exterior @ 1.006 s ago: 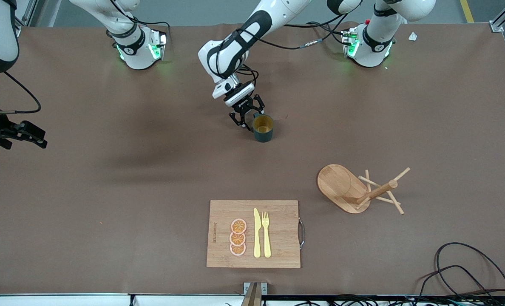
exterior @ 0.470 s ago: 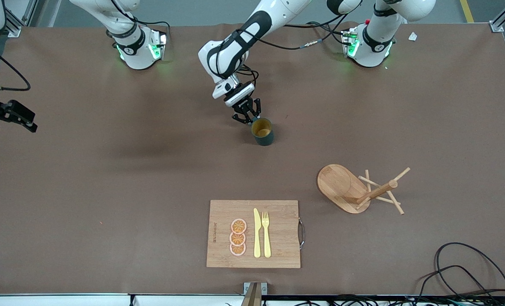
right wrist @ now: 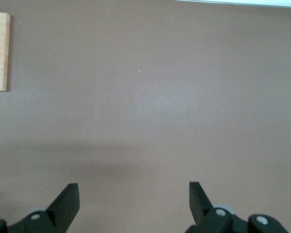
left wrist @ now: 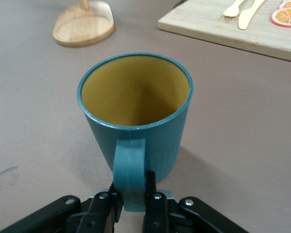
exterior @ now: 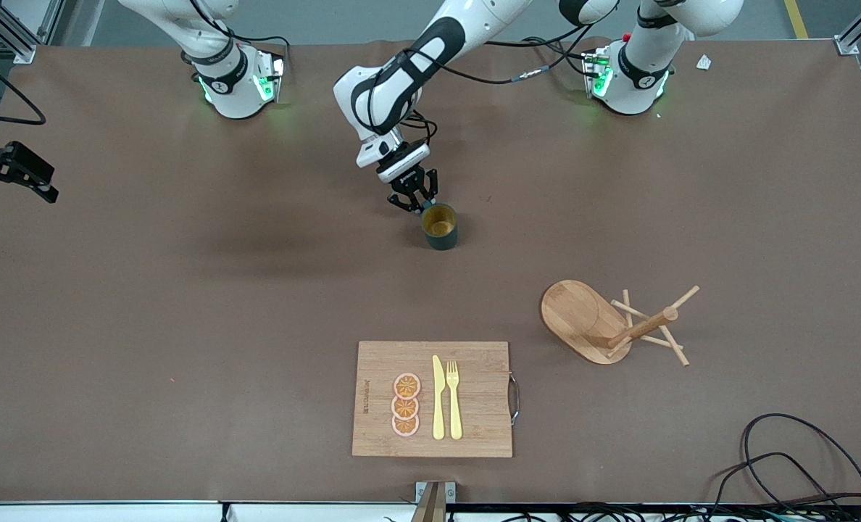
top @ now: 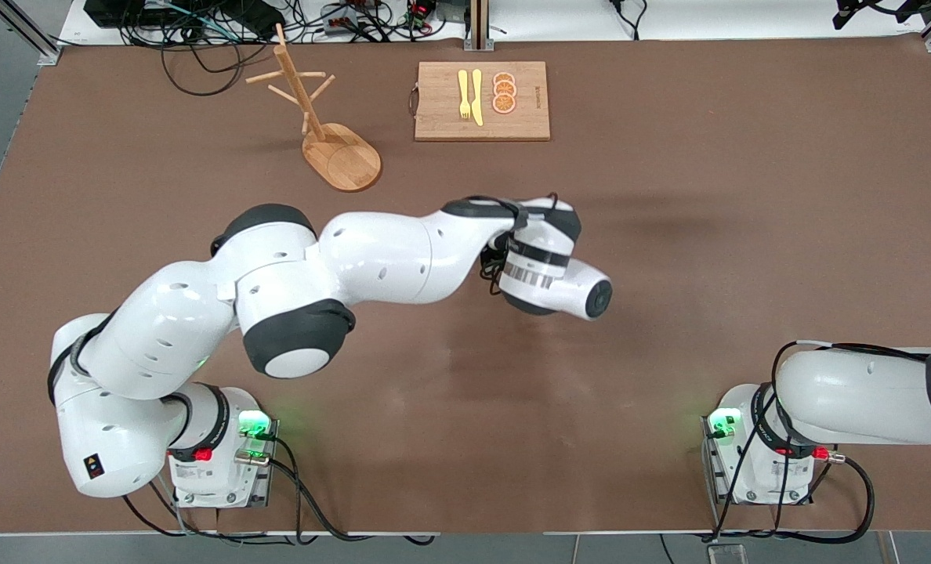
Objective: Pass cup and hang on rack
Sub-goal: 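Lift the mug by its handle and carry it toward the rack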
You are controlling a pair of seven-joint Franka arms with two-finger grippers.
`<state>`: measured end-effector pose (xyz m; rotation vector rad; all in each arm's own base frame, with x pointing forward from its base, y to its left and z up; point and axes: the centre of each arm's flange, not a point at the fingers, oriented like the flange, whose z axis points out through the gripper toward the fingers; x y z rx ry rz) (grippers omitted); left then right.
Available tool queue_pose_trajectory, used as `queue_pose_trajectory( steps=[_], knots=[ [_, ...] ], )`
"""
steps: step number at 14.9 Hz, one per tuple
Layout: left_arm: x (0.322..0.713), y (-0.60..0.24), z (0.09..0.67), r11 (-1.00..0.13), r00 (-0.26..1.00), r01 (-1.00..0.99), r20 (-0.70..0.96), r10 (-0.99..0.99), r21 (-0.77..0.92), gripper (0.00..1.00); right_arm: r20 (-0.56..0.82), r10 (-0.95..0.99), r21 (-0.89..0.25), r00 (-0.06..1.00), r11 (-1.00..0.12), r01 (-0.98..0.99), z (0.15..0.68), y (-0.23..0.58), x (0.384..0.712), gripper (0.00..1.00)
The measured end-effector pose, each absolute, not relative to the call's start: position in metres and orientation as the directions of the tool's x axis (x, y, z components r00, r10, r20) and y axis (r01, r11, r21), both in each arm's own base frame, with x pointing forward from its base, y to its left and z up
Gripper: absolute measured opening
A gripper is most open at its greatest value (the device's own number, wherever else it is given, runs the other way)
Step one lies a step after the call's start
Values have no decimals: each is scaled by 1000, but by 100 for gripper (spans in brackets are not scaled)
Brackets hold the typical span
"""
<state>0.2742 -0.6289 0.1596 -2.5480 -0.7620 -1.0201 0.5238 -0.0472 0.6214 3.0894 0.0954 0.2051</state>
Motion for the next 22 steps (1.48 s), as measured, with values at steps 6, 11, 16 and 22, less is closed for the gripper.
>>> queue_pose_trajectory(
  steps=[6,11,16,22],
  knots=[
    [391,-592,370,-738,705,674,286,649,13,21,102,123,48,987,-992,118,624,-32,521,100],
    [462,-525,454,-646,651,759,-80,755,73,21,110,149,53,983,-988,144,631,-33,521,100],
    [542,-435,484,-546,545,829,-387,743,119,21,101,159,52,982,-987,155,633,-30,520,100],
    [618,-288,476,-502,476,849,-654,588,166,21,97,185,51,978,-982,181,633,-21,520,100]
  ],
)
